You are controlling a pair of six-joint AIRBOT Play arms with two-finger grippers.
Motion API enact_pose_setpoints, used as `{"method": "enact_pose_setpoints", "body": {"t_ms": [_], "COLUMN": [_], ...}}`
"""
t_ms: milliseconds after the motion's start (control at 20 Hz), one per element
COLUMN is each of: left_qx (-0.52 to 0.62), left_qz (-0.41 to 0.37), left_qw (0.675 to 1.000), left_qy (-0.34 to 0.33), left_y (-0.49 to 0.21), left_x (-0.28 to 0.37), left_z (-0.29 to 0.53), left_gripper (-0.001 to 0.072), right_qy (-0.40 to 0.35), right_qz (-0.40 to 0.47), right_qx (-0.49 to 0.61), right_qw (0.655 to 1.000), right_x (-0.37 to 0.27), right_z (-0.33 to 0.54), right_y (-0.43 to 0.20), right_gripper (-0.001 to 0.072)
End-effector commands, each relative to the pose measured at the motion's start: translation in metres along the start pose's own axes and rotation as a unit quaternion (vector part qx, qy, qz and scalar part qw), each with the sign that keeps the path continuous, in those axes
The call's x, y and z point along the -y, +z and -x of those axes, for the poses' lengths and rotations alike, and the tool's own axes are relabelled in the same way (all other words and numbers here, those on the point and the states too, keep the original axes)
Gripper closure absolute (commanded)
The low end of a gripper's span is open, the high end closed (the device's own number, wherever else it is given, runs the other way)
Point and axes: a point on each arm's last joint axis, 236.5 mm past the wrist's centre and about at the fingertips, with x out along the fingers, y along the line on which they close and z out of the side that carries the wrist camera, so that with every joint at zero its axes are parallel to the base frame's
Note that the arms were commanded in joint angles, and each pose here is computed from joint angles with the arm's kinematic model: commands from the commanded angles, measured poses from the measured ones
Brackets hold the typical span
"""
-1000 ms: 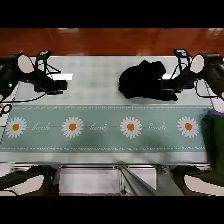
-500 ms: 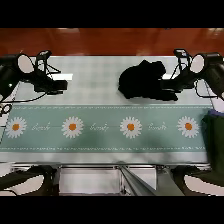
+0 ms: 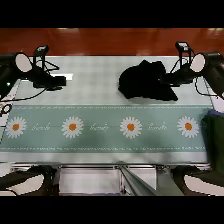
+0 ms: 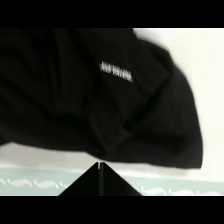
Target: Fold the shirts.
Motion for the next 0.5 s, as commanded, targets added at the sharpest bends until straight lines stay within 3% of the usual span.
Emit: {"method": "enact_pose_setpoints", "body": {"t_ms": [0, 50, 150, 200, 250, 450], "left_qx": [-0.001, 0.012, 0.057, 0.078, 0.098, 0.076], "left_qz": [-0.016, -0.019, -0.011, -0.011, -0.013, 0.005], "left_qw": [1.000, 1.000, 0.998, 0.997, 0.995, 0.995], "left_qy": [0.007, 0.009, 0.012, 0.013, 0.012, -0.060], "left_y": [0.008, 0.014, 0.020, 0.018, 0.013, -0.059], "left_x": [-0.016, -0.021, -0.028, -0.028, -0.026, 0.014], "left_z": [0.032, 0.051, 0.088, 0.105, 0.120, 0.112], "left_gripper": [0.0516, 0.0444, 0.0348, 0.0300, 0.0281, 0.0281], "right_qy": [-0.013, -0.017, -0.038, -0.044, -0.044, 0.013], "right_qz": [0.039, 0.058, 0.070, 0.071, 0.070, 0.048], "right_qx": [0.037, 0.064, 0.113, 0.134, 0.149, 0.177], "right_qw": [0.998, 0.996, 0.990, 0.987, 0.985, 0.983], "right_x": [0.005, 0.007, 0.017, 0.020, 0.021, 0.001], "right_z": [0.034, 0.054, 0.100, 0.118, 0.128, 0.094], "right_y": [0.021, 0.028, 0.036, 0.033, 0.027, -0.007], "right_gripper": [0.0496, 0.0446, 0.0446, 0.0389, 0.0317, 0.0302]}}
